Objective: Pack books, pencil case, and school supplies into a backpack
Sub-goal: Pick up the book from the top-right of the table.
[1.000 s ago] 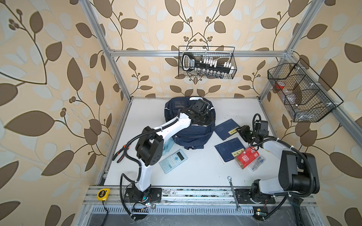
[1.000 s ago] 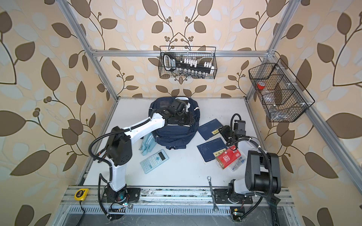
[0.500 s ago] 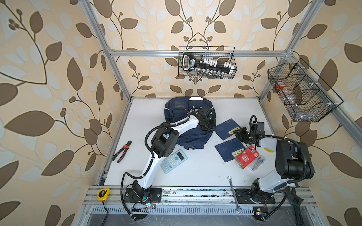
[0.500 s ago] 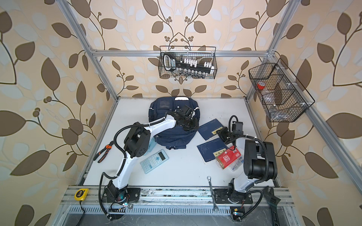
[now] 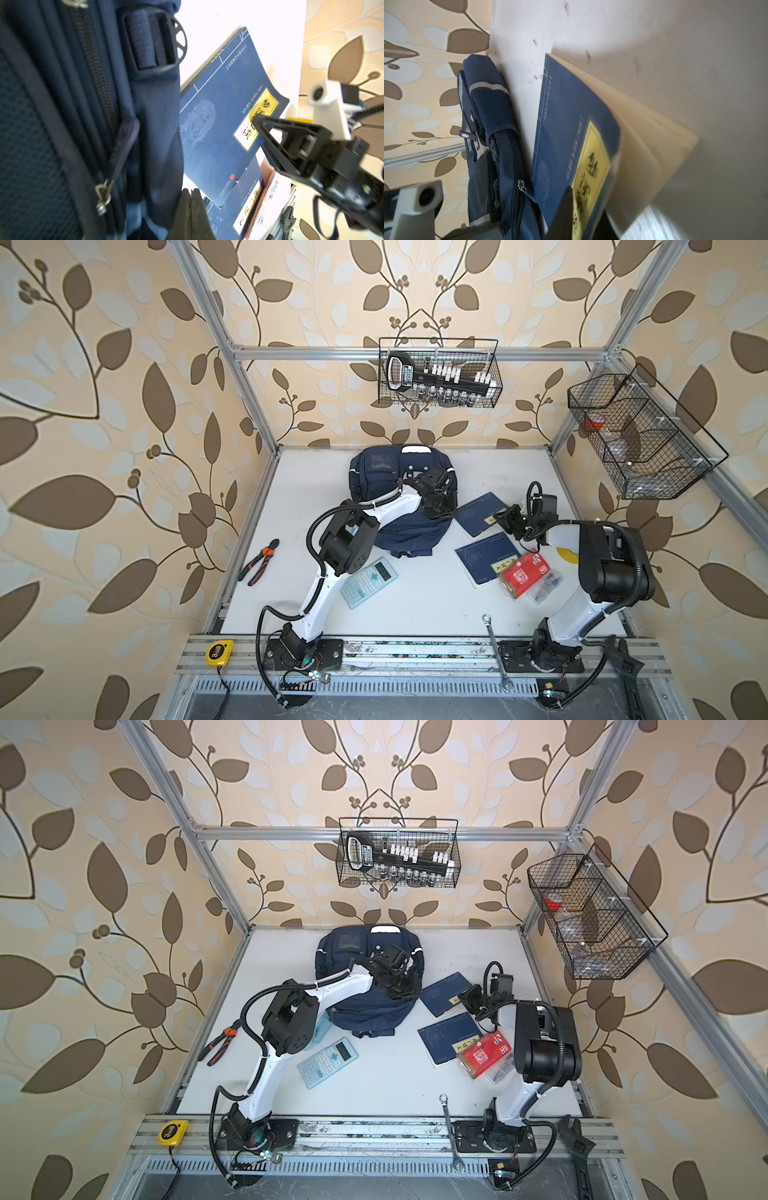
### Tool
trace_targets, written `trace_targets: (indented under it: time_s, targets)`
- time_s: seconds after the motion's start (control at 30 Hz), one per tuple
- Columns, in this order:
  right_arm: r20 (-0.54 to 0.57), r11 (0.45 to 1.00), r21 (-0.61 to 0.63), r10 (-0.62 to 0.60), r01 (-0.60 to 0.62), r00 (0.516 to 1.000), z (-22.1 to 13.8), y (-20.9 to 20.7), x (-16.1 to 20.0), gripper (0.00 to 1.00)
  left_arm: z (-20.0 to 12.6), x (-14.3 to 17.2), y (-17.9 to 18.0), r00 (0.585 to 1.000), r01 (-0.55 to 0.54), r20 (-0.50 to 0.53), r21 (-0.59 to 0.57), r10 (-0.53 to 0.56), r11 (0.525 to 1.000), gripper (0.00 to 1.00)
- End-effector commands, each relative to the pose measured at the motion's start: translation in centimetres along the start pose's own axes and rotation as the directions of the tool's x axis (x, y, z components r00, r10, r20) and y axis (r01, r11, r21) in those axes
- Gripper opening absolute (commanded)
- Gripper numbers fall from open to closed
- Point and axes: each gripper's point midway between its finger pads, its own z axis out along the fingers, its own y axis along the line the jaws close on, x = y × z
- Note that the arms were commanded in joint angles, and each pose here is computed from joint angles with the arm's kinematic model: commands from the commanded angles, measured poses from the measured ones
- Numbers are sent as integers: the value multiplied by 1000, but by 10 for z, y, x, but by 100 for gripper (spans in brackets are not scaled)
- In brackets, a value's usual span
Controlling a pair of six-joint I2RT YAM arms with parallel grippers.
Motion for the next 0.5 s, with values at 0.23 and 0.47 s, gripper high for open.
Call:
trace_targets:
  time_s: [0.23, 0.47]
  targets:
    - [46, 996, -22, -91, 92, 995, -25, 33, -4, 0, -48, -15, -50, 996, -42, 84, 98, 34, 994, 54]
    - [121, 986, -27, -159, 164, 980, -72, 63, -8, 0, -30, -25, -53, 997, -27, 70, 144, 17, 989, 65]
